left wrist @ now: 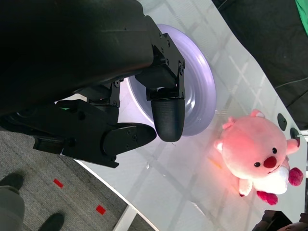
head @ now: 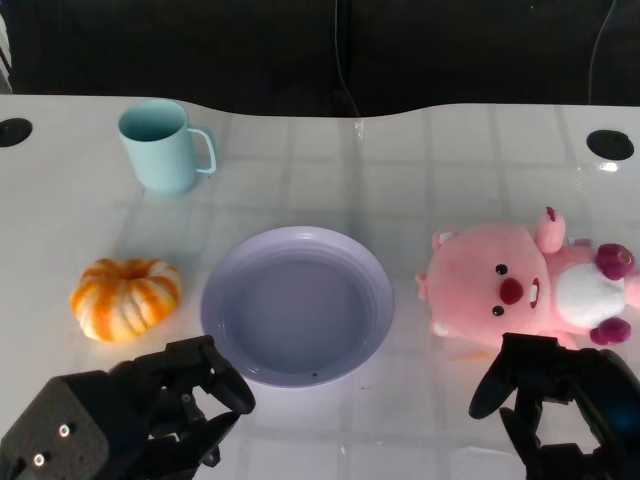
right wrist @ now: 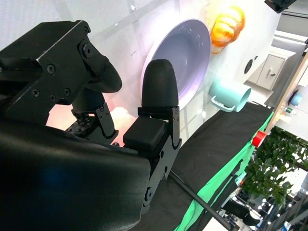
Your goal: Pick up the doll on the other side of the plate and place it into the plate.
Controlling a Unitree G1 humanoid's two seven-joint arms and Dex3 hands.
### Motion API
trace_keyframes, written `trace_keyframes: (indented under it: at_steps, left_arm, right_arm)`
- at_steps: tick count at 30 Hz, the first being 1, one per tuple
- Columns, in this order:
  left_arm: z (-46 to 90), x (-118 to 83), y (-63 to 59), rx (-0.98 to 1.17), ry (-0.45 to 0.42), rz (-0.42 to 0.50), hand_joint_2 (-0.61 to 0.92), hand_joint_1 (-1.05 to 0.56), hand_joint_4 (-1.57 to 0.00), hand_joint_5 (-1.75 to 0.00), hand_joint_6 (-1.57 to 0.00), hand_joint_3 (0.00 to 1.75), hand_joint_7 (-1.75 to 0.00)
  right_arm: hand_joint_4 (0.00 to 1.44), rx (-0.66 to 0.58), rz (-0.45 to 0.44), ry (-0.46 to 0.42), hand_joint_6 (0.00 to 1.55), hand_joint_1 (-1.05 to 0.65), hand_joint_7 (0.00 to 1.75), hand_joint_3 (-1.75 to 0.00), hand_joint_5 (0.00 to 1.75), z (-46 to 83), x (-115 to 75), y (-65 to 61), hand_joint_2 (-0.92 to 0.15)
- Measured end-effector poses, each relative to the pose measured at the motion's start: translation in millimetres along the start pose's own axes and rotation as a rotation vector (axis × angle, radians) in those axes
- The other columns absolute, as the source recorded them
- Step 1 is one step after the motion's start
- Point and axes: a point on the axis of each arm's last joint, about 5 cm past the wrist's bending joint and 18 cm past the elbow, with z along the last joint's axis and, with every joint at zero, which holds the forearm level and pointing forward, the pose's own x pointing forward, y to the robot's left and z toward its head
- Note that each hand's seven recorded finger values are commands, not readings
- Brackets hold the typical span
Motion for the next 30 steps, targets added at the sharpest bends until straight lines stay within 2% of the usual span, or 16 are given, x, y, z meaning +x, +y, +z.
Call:
trace_keyframes:
  at_steps: [8,16,25,30]
  left_arm:
    - [-0.2,-0.3,0.8,0.006,0.008,0.002,0.90,-0.14,-0.57,-1.65,-0.54,0.57,-1.41]
    - [-0.1,0.3,1.1,0.002,0.014,0.001,0.90,-0.12,-0.56,-1.66,-0.57,0.56,-1.37]
    - [0.7,1.0,1.3,0.004,0.009,-0.002,0.91,-0.14,-0.57,-1.64,-0.57,0.54,-1.39]
    - [1.2,1.1,0.8,0.004,0.006,-0.005,0.91,-0.14,-0.56,-1.64,-0.54,0.53,-1.43]
  right_arm:
    - [0.80,-0.001,0.000,-0.001,0.80,0.16,1.29,-1.28,1.69,0.1,0.1,0.0,-0.41]
    - [0.80,-0.009,-0.006,-0.012,0.81,0.17,1.29,-1.32,1.69,0.8,0.9,-0.3,-0.38]
    - [0.79,-0.015,-0.009,-0.004,0.80,0.17,1.29,-1.28,1.69,0.6,-1.2,0.2,-0.41]
    - [0.73,-0.002,-0.016,-0.008,0.73,0.12,1.12,-1.06,1.42,2.1,-1.6,-1.1,-0.49]
